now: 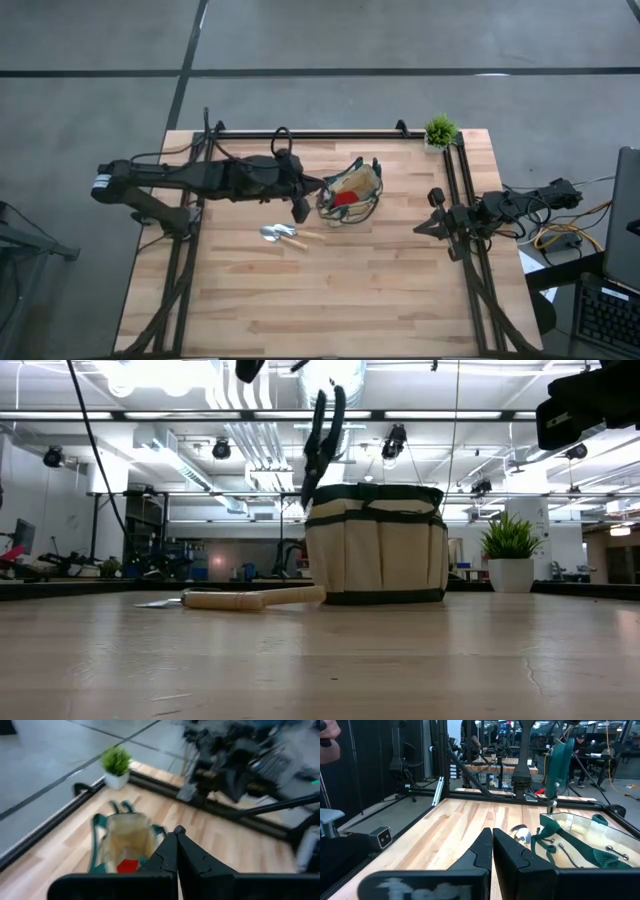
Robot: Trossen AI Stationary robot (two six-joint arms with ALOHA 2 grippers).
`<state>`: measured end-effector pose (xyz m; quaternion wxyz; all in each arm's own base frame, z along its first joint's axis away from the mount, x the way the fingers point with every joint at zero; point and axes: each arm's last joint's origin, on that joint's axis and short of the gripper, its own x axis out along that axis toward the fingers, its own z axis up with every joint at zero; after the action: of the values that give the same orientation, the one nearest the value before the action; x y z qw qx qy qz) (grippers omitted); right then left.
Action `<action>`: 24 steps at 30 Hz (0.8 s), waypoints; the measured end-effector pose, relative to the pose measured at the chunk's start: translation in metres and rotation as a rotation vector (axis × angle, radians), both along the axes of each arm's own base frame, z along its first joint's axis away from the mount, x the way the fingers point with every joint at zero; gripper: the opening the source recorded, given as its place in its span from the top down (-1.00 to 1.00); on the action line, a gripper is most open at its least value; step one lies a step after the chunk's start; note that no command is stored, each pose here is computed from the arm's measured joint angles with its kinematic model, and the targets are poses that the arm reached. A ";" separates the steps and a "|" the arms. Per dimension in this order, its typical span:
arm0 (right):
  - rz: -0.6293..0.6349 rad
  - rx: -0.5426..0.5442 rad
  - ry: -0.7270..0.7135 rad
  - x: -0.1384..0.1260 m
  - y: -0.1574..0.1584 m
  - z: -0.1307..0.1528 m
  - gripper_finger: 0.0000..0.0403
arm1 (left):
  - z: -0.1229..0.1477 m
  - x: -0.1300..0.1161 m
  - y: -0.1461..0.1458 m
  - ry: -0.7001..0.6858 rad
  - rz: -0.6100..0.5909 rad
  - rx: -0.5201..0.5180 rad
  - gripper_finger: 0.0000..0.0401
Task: Pick & Place Garden tools in Gardening bag
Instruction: Put the green scissors into the brown bag
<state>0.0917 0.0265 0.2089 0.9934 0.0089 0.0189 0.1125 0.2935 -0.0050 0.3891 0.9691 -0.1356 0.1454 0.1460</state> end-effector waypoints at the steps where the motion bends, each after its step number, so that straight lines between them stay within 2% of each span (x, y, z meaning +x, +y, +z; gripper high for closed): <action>1: 0.000 0.000 0.000 0.000 0.000 0.000 0.96 | 0.000 0.000 0.000 -0.002 -0.003 -0.007 1.00; 6: 0.000 0.000 0.000 0.000 0.000 0.000 0.96 | 0.002 -0.005 -0.001 0.002 -0.015 -0.022 1.00; 12: 0.000 -0.001 0.000 0.000 0.000 0.000 0.96 | 0.013 -0.025 -0.003 -0.010 -0.018 -0.047 1.00; 18: 0.000 0.000 0.000 0.000 0.000 0.000 0.96 | 0.023 -0.049 -0.007 -0.028 -0.041 -0.158 1.00; 24: 0.000 0.000 0.000 0.000 0.000 0.000 0.96 | 0.017 -0.053 -0.011 0.023 -0.027 -0.139 1.00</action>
<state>0.0917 0.0265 0.2089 0.9934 0.0090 0.0189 0.1124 0.2406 -0.0159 0.4062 0.9575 -0.1988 0.1681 0.1240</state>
